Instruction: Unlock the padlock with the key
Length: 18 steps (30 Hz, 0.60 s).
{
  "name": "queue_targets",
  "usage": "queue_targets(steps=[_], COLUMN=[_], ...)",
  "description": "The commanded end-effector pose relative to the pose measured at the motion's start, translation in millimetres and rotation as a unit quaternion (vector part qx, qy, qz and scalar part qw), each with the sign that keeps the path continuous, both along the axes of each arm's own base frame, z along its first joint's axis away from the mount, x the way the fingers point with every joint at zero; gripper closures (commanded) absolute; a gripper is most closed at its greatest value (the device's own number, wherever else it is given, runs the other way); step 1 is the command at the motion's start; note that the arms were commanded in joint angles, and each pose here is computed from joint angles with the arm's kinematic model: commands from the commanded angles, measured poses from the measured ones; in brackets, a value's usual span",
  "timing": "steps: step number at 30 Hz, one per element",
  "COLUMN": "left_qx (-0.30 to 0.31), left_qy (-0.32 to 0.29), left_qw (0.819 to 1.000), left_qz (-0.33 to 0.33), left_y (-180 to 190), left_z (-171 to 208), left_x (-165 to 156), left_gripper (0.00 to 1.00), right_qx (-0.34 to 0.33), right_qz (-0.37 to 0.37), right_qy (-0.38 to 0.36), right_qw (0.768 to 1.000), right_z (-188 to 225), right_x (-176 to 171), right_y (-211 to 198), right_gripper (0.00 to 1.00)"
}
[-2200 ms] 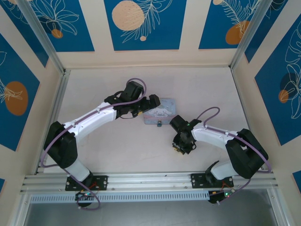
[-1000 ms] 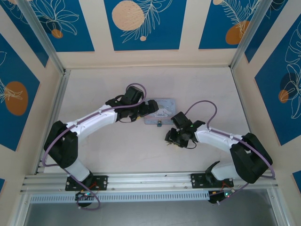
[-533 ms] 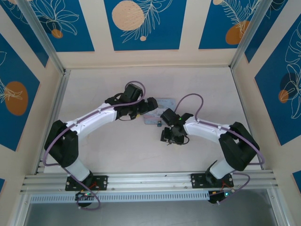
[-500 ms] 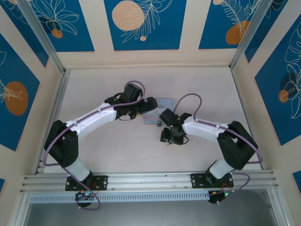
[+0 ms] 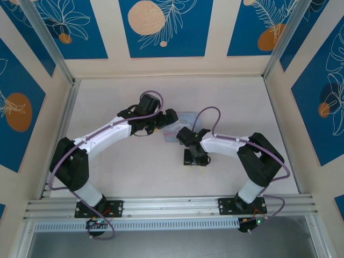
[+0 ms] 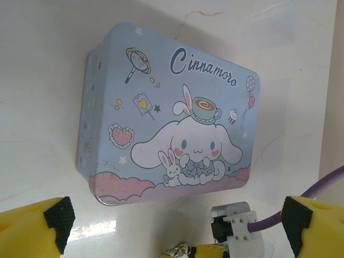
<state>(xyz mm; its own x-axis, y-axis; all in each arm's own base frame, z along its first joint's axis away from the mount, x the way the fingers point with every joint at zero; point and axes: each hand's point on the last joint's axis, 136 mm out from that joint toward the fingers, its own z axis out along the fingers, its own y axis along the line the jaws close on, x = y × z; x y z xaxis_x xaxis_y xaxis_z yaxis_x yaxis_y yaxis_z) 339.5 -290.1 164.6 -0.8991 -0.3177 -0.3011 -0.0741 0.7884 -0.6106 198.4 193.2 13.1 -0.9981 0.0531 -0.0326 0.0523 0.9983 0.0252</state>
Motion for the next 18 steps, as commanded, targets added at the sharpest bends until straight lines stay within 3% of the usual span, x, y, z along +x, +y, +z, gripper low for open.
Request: queue_targets(steps=[1,9,18], left_qx=[-0.004,-0.012,-0.016], left_qy=[-0.01,-0.009,-0.004], left_qw=[1.0,1.0,1.0], left_qz=[-0.003,-0.005,-0.007], left_y=[4.7,2.0,0.1], left_z=[10.2,9.6,6.8], left_x=[0.0,-0.2,-1.0], left_gripper=[0.0,0.0,0.0], right_qx=[-0.024,0.009,0.037], right_qz=[0.009,0.006,0.009], right_qy=[0.005,0.002,-0.002], right_qw=[1.0,1.0,0.999], right_z=[-11.0,-11.9,-9.3], right_x=[3.1,13.2,15.6], right_y=[-9.3,-7.2,-3.7], right_gripper=[0.51,0.57,0.81])
